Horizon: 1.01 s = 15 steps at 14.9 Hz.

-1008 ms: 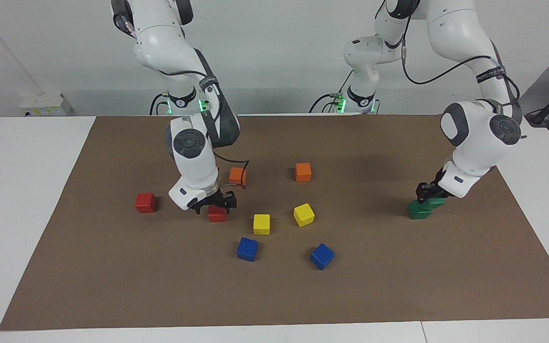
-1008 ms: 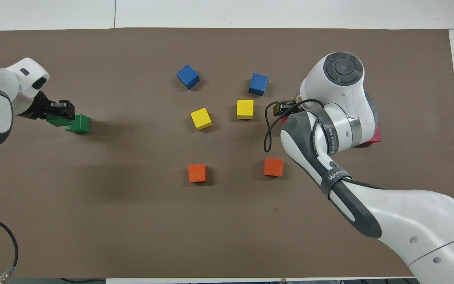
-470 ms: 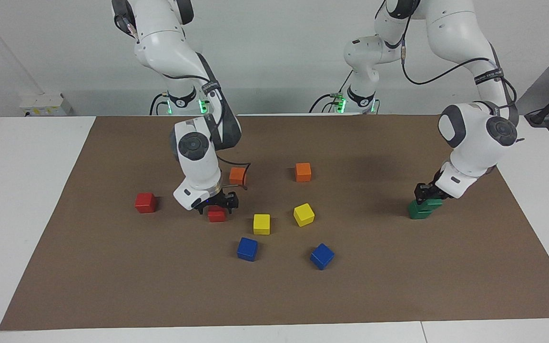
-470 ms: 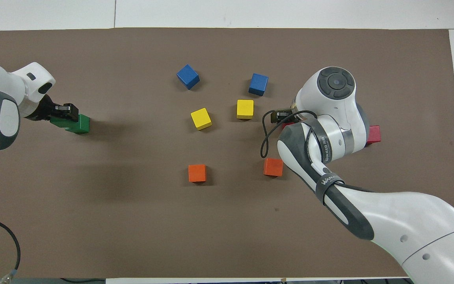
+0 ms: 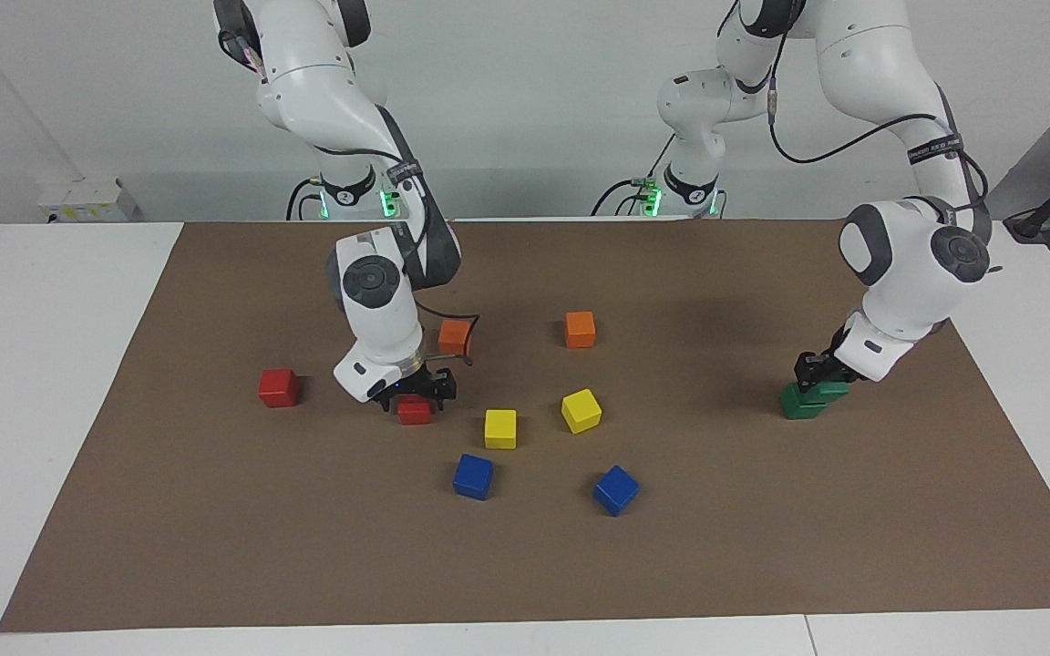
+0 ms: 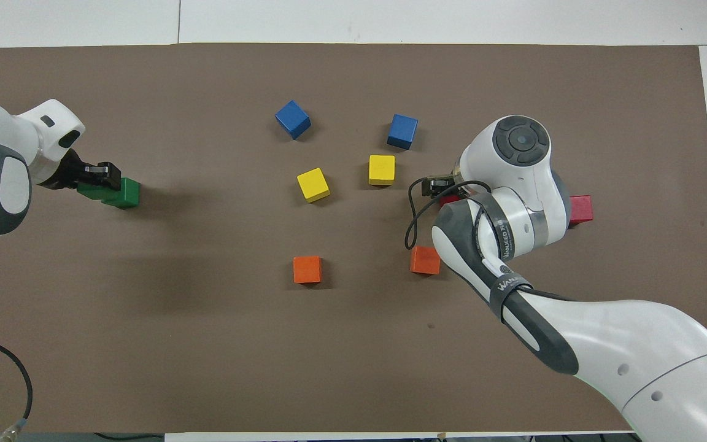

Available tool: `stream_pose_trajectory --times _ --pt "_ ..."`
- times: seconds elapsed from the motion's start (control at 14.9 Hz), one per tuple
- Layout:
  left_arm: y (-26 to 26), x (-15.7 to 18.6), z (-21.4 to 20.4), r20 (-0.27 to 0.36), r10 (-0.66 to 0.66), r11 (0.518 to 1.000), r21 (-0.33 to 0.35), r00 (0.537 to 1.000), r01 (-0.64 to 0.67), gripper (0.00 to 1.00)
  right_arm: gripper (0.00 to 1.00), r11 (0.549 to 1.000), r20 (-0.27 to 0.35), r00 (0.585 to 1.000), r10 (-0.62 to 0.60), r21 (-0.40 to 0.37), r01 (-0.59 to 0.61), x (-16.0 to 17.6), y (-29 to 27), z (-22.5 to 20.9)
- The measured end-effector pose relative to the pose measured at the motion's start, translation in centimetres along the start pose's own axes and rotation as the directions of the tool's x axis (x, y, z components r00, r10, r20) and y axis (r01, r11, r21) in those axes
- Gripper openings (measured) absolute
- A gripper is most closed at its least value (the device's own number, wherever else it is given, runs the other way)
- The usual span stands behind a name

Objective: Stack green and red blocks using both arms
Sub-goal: 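Release the green cube on the stack while the right gripper lowers red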

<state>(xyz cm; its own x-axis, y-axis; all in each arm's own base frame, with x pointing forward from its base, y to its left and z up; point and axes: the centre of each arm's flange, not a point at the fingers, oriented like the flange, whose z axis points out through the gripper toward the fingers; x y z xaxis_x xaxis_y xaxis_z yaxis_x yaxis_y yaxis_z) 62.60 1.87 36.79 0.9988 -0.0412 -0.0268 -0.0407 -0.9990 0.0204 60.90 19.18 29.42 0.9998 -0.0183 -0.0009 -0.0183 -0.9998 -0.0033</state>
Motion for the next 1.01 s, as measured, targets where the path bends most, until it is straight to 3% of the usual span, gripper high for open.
stream_pose_trajectory --times 0.2,0.4,0.6,0.81,1.01 --pt "0.0 -0.1 0.4 -0.002 0.000 1.000 0.000 1.000 0.000 0.55 0.57 1.000 0.000 1.000 0.001 0.000 -0.001 0.0 0.0 0.0" --pt "0.0 -0.1 0.7 -0.005 0.000 1.000 0.000 1.000 0.000 0.55 0.55 1.000 0.010 1.000 0.003 -0.004 -0.003 -0.1 0.2 -0.5" --pt "0.2 -0.2 1.0 -0.003 0.003 1.000 -0.001 1.000 -0.003 0.55 0.55 1.000 0.014 1.000 0.024 -0.012 -0.024 0.6 1.4 -3.7" --pt "0.2 -0.3 1.1 -0.003 0.003 1.000 -0.001 1.000 -0.003 0.55 0.55 0.998 -0.015 0.998 0.063 -0.011 -0.063 1.4 6.0 -8.9" --pt "0.2 -0.3 1.3 0.000 0.002 1.000 -0.001 1.000 -0.002 0.55 0.55 0.998 0.010 0.998 0.056 -0.021 -0.056 0.4 11.6 -11.9"
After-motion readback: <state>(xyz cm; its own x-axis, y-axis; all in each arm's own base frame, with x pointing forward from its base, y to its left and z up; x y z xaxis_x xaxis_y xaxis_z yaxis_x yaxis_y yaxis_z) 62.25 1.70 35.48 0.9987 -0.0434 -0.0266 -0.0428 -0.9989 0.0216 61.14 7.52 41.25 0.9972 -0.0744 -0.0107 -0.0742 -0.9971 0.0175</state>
